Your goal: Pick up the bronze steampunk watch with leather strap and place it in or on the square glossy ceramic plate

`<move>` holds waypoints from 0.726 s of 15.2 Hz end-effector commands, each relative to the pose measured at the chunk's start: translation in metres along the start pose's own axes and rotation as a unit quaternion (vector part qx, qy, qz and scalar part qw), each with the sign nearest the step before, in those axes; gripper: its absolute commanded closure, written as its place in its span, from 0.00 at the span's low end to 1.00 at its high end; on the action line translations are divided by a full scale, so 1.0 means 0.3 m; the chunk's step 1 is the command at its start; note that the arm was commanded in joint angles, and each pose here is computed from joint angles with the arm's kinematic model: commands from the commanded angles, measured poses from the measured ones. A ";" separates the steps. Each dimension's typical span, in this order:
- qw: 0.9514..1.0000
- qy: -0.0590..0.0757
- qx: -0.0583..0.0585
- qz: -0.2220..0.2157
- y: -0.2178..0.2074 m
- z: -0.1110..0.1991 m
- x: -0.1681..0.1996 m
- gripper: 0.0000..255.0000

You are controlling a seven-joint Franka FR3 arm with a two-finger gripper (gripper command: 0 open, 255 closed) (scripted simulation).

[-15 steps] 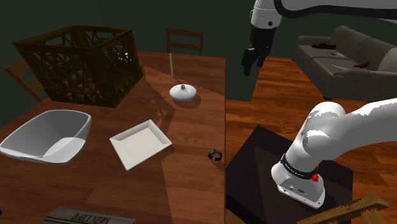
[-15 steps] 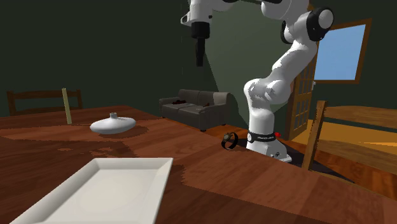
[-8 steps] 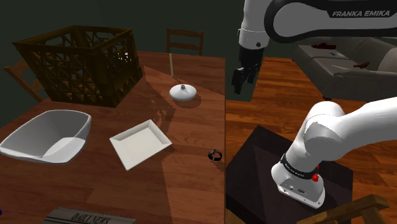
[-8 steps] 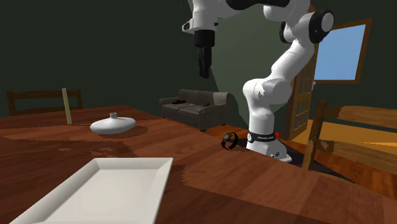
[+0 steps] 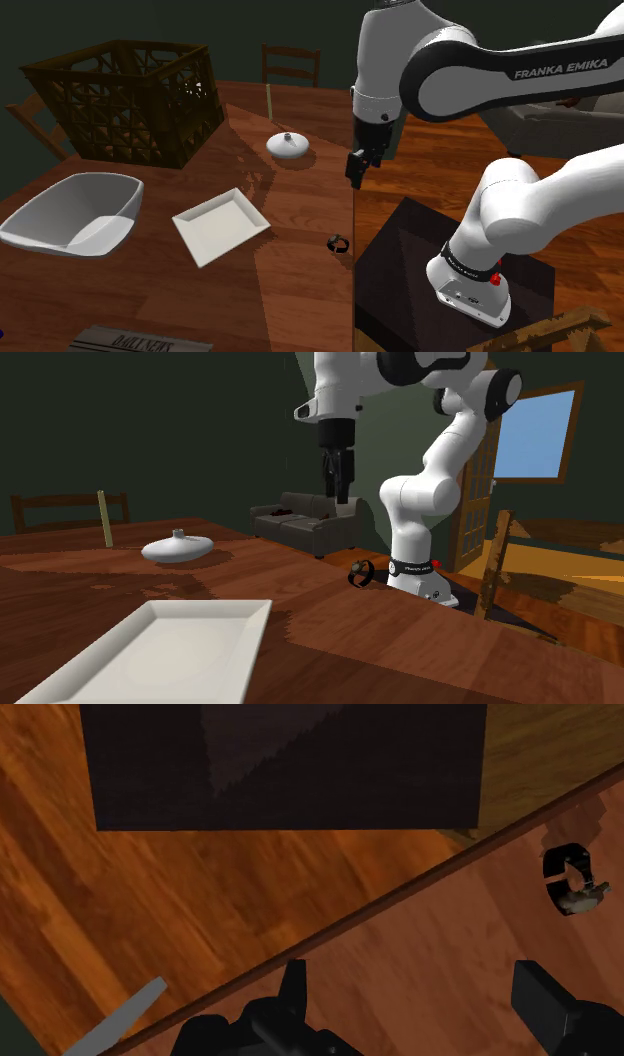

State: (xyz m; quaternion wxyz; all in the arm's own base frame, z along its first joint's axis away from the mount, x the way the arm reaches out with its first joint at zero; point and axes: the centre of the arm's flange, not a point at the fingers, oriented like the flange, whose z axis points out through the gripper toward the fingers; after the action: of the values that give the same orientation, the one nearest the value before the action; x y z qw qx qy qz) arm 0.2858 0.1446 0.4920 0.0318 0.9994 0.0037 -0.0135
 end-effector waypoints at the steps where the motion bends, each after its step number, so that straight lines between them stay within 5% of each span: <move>1: 1.000 -0.003 0.002 -0.010 -0.072 0.046 -0.008 0.00; 11: 0.998 -0.015 0.008 -0.053 -0.398 0.251 -0.073 0.00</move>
State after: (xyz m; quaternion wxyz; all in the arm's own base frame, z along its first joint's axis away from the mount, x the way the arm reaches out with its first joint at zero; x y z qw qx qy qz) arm 0.2613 0.2547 0.4165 0.0236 0.9978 0.0537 -0.0298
